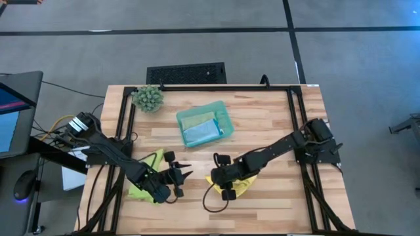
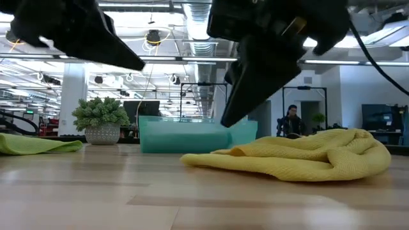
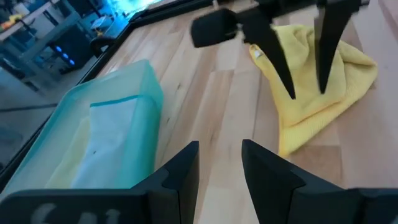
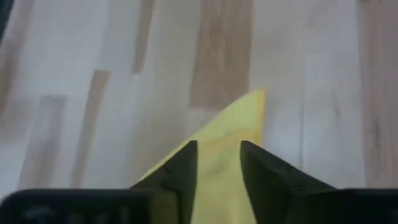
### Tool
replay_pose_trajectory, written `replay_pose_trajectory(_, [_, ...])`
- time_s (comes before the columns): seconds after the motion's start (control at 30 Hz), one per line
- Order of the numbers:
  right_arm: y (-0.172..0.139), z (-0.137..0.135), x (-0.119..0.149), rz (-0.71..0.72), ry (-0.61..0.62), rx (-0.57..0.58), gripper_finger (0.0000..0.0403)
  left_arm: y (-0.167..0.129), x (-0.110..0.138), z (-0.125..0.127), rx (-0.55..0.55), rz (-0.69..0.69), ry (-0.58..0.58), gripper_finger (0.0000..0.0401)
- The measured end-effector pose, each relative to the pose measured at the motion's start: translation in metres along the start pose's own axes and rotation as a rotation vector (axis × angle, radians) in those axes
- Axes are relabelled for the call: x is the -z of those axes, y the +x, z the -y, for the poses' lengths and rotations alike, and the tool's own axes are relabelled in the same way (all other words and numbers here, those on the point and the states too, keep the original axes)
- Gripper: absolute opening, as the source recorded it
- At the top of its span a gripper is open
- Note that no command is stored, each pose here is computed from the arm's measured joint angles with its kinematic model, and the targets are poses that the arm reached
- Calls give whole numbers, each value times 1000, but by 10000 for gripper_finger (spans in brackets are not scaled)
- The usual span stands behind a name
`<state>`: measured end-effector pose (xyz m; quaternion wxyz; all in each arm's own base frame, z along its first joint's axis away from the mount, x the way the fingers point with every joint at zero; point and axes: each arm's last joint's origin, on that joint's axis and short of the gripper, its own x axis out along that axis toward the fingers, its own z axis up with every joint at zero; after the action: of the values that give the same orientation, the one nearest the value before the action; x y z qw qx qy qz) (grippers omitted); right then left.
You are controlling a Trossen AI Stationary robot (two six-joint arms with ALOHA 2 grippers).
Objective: Fold microfiber towels
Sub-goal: Fold the yellow towel
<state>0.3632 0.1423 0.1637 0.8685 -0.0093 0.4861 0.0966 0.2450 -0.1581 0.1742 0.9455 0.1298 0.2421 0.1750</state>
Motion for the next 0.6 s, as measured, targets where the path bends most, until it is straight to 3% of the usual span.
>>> replay_pose_trajectory(0.17, [-4, 1, 4, -64, 3, 16, 198, 23, 11, 14, 22, -10, 53, 114])
replay_pose_trajectory(0.33, [15, 8, 11, -96, 47, 103, 207, 51, 19, 24, 265, -37, 64, 114])
replay_pose_trajectory(0.43, [28, 12, 16, -126, 39, 112, 176, 67, 21, 27, 358, -35, 35, 114])
replay_pose_trajectory(0.6, [35, 11, 14, -105, 33, 108, 83, 89, 26, 31, 422, -77, 14, 114])
